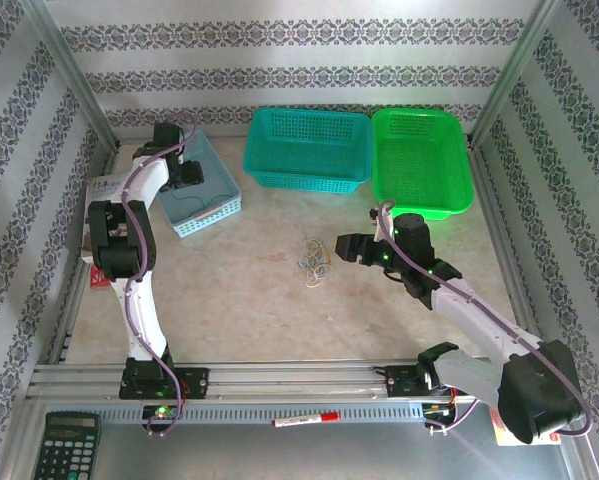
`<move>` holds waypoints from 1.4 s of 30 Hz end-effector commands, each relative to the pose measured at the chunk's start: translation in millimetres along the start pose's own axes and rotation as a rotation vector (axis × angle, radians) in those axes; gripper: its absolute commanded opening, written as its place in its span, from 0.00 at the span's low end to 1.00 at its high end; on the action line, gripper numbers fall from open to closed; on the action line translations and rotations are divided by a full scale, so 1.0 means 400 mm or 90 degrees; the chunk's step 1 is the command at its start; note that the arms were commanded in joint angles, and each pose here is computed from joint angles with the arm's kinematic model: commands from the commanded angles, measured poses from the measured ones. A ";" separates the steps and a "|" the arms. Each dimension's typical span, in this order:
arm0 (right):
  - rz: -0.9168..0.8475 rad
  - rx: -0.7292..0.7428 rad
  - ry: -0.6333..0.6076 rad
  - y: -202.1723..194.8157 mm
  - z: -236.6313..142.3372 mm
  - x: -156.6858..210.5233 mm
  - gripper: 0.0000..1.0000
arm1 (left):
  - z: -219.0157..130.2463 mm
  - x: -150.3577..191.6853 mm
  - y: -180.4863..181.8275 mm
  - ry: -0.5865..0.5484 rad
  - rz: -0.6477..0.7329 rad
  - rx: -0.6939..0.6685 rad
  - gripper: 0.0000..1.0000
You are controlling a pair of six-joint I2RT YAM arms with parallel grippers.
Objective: Untangle the cables
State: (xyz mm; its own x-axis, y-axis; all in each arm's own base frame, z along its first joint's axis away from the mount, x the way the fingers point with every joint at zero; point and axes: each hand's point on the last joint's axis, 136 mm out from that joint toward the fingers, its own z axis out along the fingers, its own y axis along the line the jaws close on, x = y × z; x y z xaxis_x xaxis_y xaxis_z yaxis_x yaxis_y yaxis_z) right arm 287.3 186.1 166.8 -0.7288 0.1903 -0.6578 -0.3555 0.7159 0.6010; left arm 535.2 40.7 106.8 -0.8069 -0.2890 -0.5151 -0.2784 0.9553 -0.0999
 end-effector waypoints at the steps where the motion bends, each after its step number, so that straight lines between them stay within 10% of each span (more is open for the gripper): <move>1: 0.002 -0.001 -0.013 0.002 -0.002 -0.010 0.71 | -0.154 -0.099 -0.042 -0.072 -0.001 0.044 0.76; 13: 0.014 0.002 0.005 -0.002 0.013 0.003 0.71 | -0.367 -0.116 -0.213 -0.154 -0.011 0.219 0.82; 33: 0.072 0.131 0.096 -0.140 0.052 0.154 0.70 | -0.431 0.408 -0.536 -0.092 -0.016 0.426 0.87; 42: 0.095 0.245 0.053 -0.211 0.087 0.079 0.66 | -0.390 0.458 -0.586 -0.089 -0.018 0.439 0.97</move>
State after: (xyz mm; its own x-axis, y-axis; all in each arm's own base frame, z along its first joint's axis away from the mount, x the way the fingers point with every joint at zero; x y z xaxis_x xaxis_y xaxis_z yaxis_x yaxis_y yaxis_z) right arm 291.8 161.7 67.2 -0.8484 0.2231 -0.4800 -0.0550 0.8647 0.4992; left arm 359.7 -241.8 161.4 -0.7580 -0.2960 -0.5812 0.1308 0.8039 -0.5802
